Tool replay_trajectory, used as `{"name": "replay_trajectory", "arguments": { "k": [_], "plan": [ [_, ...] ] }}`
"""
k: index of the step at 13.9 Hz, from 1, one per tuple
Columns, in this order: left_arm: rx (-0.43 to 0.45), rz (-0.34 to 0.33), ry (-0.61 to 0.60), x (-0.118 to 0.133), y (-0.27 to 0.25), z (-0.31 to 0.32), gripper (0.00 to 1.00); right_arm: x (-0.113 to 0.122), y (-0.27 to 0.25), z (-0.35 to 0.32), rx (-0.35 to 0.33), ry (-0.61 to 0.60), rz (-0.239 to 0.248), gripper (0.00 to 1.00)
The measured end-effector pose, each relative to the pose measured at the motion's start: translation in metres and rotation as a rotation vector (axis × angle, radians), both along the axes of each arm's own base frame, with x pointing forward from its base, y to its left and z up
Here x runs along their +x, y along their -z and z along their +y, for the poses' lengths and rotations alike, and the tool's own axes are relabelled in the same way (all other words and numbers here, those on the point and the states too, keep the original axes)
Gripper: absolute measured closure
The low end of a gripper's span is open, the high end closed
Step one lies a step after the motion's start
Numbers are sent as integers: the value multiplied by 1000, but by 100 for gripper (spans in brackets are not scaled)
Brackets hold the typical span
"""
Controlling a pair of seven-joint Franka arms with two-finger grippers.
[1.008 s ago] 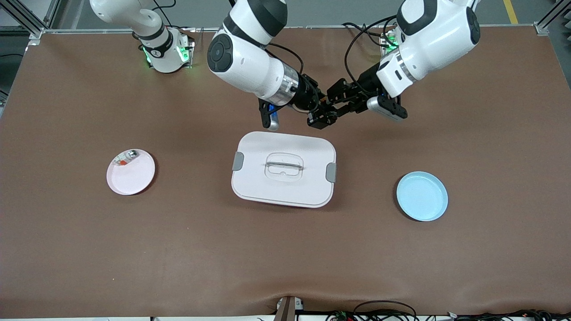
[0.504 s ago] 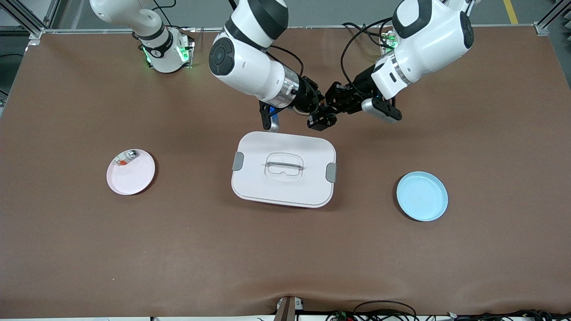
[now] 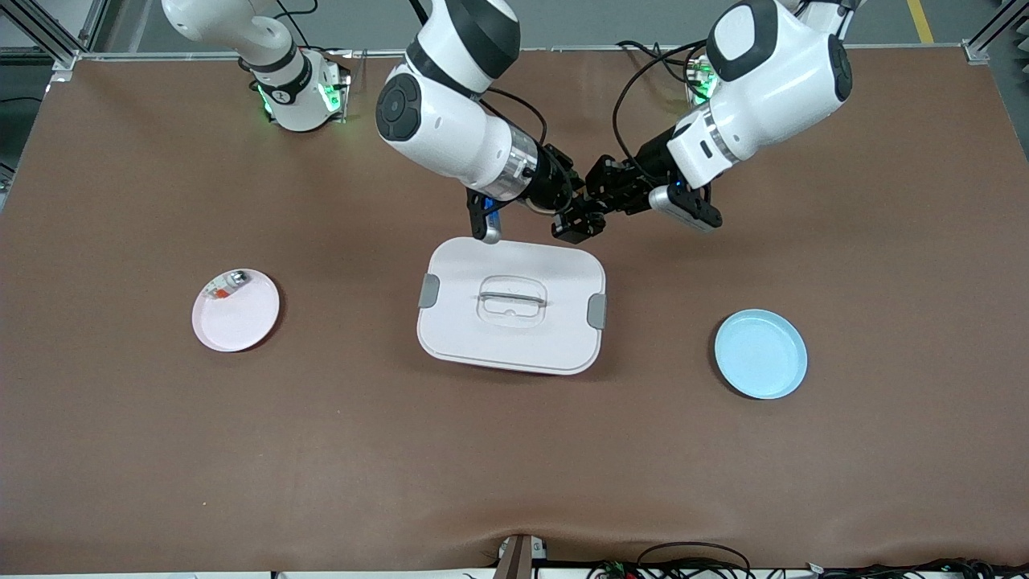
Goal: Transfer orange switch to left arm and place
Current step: 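Carry the switch toward the blue plate while the right gripper withdraws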
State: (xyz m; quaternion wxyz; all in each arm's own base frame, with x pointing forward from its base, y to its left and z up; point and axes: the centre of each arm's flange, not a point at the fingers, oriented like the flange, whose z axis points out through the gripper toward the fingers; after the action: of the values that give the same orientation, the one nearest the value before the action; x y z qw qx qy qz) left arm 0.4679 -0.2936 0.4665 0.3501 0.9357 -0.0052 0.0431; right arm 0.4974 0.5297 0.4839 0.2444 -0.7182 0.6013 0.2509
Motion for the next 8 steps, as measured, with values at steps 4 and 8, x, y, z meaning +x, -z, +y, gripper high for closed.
{"name": "replay_trajectory", "arguments": {
  "k": [4, 8],
  "plan": [
    [147, -71, 49, 30, 14, 33, 65, 0, -7, 1, 5, -6, 0, 0],
    [308, -155, 102, 61, 22, 83, 65, 0, -8, 1, 6, -16, -8, 0]
  ]
}}
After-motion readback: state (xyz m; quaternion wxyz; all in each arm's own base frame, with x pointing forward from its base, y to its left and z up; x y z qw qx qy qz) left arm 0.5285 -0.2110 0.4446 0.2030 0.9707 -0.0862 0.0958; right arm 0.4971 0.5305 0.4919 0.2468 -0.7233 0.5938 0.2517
